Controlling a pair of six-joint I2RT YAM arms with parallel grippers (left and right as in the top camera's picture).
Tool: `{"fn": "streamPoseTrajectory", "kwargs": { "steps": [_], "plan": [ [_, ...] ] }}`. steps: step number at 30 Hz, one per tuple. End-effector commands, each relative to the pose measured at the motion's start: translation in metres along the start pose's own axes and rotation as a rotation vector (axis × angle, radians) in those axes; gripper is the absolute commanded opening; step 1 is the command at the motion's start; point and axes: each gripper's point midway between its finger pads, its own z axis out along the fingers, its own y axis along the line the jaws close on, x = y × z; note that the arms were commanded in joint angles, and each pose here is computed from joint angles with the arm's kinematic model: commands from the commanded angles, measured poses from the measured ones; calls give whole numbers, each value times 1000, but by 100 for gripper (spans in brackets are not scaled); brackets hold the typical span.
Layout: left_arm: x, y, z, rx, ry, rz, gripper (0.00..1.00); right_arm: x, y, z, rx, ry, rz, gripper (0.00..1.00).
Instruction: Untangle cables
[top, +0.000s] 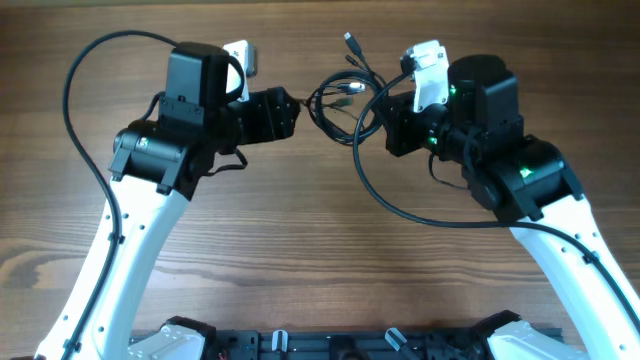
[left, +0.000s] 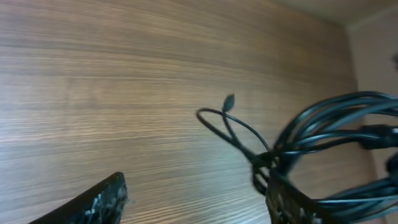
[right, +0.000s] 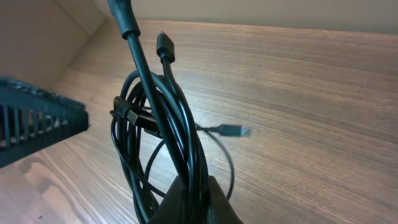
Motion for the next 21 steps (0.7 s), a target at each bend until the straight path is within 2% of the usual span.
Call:
{"fn": "streamPoseTrajectory", "kwargs": {
  "steps": [1, 2, 12, 13, 14, 16, 19, 21],
  "plan": [
    [-1, -24, -8, 104, 6, 23, 83, -7, 19, -12, -85, -25, -32, 4],
    [-1, -25, -8, 112, 5, 23, 86, -6, 22, -13, -99, -22, -33, 4],
    [-5, -26, -1, 118, 5, -23, 86, -5, 28, -13, -136, -16, -34, 4],
    [-5, -26, -1, 119, 4, -31, 82, -6, 28, -13, -136, -18, -35, 4],
    [-5, -26, -1, 118, 6, -29, 74, -6, 28, -13, -136, -20, -42, 4],
    [4, -28, -2, 136, 45, -40, 72, -6, 28, -13, -134, -19, -62, 4],
    [18, -38, -5, 189, 134, -211, 55, -5, 22, -13, -102, -19, -60, 4],
    [21, -39, -5, 190, 160, -334, 55, -5, 22, -13, -100, -16, -59, 4]
  ]
}}
